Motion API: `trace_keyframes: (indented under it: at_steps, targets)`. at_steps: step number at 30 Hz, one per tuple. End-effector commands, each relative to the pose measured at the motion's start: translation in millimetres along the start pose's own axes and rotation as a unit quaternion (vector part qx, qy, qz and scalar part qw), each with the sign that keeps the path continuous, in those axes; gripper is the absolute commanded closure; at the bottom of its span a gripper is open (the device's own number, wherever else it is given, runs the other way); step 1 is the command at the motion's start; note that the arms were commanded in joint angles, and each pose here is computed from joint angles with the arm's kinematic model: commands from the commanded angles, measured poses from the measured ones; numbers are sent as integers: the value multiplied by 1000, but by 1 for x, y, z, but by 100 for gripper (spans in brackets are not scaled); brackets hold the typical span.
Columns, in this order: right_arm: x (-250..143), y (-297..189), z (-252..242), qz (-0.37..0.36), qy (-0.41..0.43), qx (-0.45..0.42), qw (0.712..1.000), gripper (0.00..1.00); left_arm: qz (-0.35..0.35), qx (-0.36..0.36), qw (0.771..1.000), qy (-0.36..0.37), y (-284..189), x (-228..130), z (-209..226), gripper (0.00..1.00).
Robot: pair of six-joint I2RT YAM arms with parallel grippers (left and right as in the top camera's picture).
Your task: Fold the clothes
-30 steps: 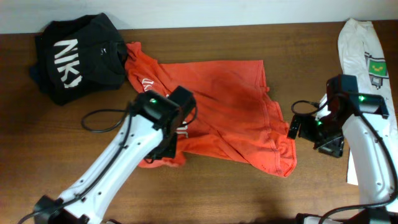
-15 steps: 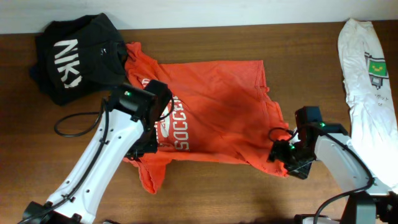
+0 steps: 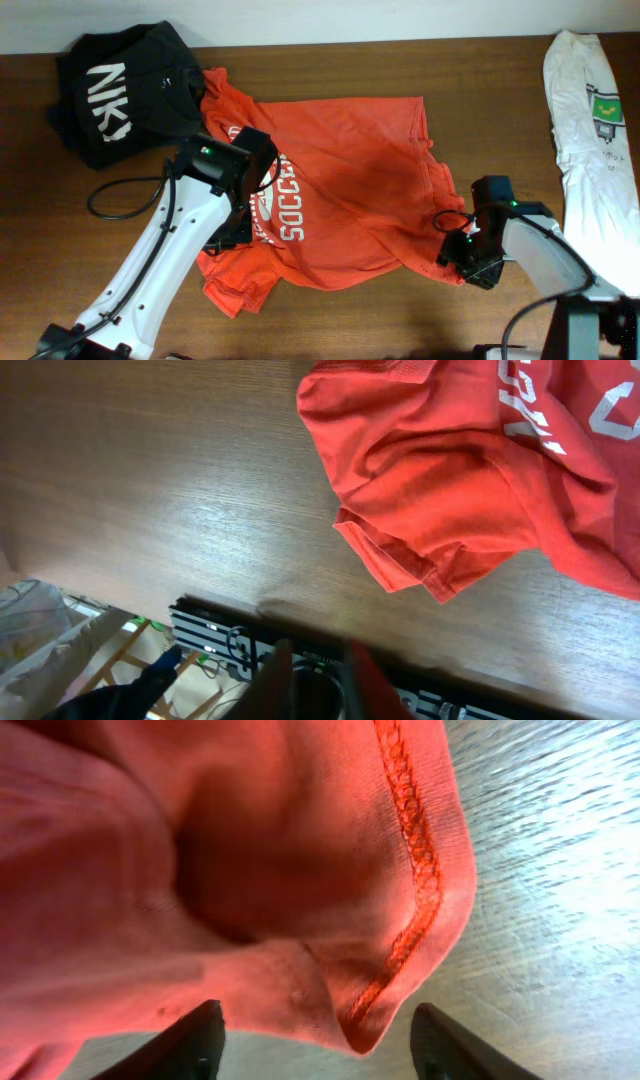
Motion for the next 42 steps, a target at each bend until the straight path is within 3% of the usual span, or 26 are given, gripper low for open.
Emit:
trace_keyframes:
  at_steps: [1,4,11,13,15,18,19,21,23,26,27,29,30,33,34,35,42]
  targets:
    - [-1,15,-5,23,4,-27,999,45,-18,0,1000,-11,-7,1,5,76]
    - [-2,20,-6,31,1,-33,999,55,-18,-1,1000,-12,-7,1,5,74]
    - [3,11,-5,28,-5,-44,999,65,-20,-1,1000,-12,-7,2,5,73]
    - [4,9,-6,26,-8,-48,998,71,-20,-2,1000,-12,-7,2,5,73]
    - [1,9,-8,32,-7,-53,998,83,-20,-2,1000,-12,-7,2,5,72]
    - [-2,9,-10,39,-6,-57,998,85,-20,-2,1000,-12,-7,2,5,72]
    - [-2,8,-10,40,-6,-58,997,91,-19,-2,1000,-12,-7,2,5,71]
    - [-2,8,-11,39,-6,-63,997,89,-21,-2,1000,-13,-7,2,5,71]
    - [2,-2,-15,33,-7,-88,996,74,-20,-2,1000,-13,-6,2,5,68]
    - [9,-30,-9,30,-18,-99,994,64,-20,-2,1000,-13,-6,2,5,67]
    - [13,-34,-3,28,-37,-86,995,57,-22,-3,1000,-13,-7,3,4,67]
    - [13,-31,15,36,-86,-28,995,31,-26,-5,1000,-15,-7,4,3,66]
    - [12,-30,19,43,-99,-14,994,26,-27,-9,999,-15,-7,5,2,66]
    - [2,-12,25,55,-125,-2,991,30,-26,-19,999,-16,-7,5,-1,66]
    - [-4,-3,26,60,-132,1,989,36,-26,-19,999,-16,-7,5,-1,66]
    - [-8,9,30,52,-140,4,989,53,-25,-18,999,-15,-7,5,-1,66]
    - [-1,13,32,27,-147,2,989,54,-14,-13,1000,-12,0,1,-1,66]
Point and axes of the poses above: each gripper's point midway between its finger pads, its own y axis out along the fingers, its own z axis along the line the jaws close on, x = y × z, the point moved 4 cm from there along -y, back along the fingers, and after that the axes turned 6 degrees about y, right-handed, at the moved point
